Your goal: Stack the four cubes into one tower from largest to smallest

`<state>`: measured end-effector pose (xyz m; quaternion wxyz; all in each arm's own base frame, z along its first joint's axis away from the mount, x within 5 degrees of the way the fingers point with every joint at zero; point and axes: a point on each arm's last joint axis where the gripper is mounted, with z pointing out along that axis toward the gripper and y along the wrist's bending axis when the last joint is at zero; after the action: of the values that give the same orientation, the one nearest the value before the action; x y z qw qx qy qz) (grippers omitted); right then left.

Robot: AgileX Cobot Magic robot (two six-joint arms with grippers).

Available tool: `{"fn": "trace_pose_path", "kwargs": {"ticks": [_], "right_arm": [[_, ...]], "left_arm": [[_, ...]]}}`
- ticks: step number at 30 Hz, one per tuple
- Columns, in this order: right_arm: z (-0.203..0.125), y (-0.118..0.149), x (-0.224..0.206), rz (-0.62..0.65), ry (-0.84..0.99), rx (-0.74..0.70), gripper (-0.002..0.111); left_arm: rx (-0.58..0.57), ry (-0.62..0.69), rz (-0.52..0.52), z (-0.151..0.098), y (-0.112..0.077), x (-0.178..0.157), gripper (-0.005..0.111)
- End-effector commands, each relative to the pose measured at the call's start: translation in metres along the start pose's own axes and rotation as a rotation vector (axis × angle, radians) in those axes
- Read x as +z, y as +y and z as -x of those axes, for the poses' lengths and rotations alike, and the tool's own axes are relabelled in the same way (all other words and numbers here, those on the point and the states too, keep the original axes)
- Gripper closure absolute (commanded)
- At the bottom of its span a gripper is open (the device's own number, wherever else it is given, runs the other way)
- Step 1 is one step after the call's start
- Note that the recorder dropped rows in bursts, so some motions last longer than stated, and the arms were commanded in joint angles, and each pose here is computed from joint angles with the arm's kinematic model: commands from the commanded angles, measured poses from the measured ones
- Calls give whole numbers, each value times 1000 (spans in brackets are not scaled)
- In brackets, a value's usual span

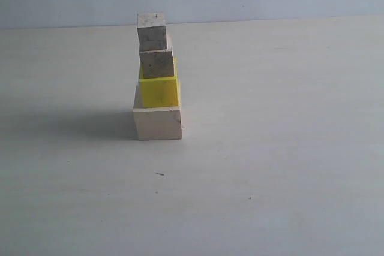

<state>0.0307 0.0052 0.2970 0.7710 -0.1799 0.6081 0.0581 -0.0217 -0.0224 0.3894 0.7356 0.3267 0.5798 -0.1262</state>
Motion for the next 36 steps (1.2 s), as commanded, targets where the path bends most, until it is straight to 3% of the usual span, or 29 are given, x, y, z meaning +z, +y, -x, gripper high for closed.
{"fn": "trace_pose_path", "kwargs": {"ticks": [1,12,14,18,22,31,36], "right_arm": [[-1,0,-1,2,-5,5,108],[-1,0,-1,3,-5,7,108],[-1,0,-1,3,-5,7,108],[-1,0,-1,3,-5,7,108],[-1,0,-1,3,-5,7,108],[-1,0,-1,3,-5,7,108],[-1,0,-1,3,-5,7,108]], "left_arm": [[-1,-4,6,-1,-1,-3,107],[64,4,34,-2,-1,-5,107],[76,10,99,-1,-6,-11,107],[-2,85,303,-5,-24,-17,107],[-73,174,418,-15,-28,-6,107],[-250,195,436,-74,-14,17,107],[-304,147,519,-115,-3,25,107]]}}
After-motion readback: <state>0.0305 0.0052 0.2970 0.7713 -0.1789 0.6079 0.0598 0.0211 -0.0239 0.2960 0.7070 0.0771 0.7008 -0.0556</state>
